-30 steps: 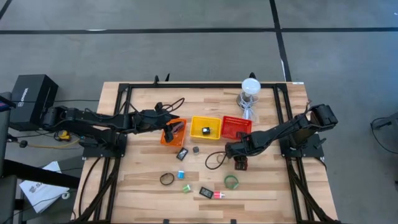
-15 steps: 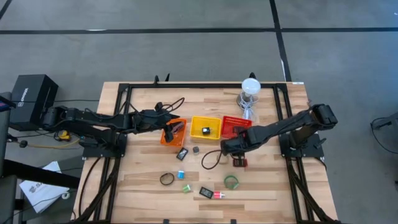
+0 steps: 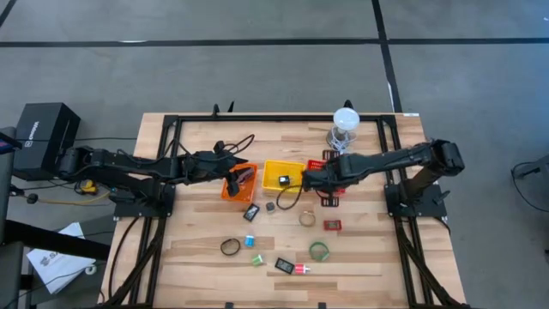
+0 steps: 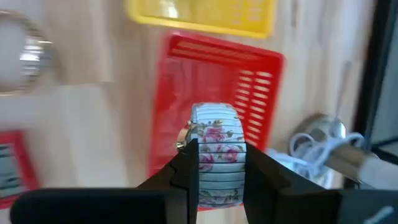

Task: Pick & Place Office items
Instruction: Put the white wristwatch into the orange bin

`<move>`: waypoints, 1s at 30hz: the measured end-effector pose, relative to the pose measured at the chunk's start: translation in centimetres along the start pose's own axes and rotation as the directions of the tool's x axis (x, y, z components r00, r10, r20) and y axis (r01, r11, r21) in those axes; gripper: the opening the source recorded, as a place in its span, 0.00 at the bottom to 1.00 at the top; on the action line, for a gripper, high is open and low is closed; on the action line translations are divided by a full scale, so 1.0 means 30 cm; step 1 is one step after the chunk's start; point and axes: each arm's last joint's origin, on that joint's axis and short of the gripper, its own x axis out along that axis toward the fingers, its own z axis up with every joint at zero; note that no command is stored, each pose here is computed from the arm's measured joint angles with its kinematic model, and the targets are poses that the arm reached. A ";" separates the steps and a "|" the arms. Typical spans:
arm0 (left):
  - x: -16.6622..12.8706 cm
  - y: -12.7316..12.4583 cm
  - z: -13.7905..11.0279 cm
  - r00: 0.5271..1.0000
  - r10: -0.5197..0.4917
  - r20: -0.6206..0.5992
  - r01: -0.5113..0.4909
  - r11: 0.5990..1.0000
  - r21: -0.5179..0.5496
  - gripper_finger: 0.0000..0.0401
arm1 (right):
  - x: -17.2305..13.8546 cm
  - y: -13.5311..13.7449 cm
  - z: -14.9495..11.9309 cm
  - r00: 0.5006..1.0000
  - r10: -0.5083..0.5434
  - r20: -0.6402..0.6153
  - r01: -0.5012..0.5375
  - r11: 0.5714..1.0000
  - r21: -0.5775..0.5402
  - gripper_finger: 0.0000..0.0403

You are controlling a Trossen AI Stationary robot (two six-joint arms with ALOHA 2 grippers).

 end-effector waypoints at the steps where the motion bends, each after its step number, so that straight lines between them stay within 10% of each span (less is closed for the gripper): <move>1: 0.000 0.000 0.000 1.000 0.000 0.000 0.000 1.000 0.000 0.28 | 0.005 -0.016 -0.001 1.000 -0.003 -0.004 0.003 1.000 0.015 0.20; 30: 0.000 0.000 0.001 1.000 0.000 0.003 0.000 1.000 -0.001 0.28 | 0.192 -0.111 0.008 0.987 0.028 0.158 -0.073 0.956 0.285 0.20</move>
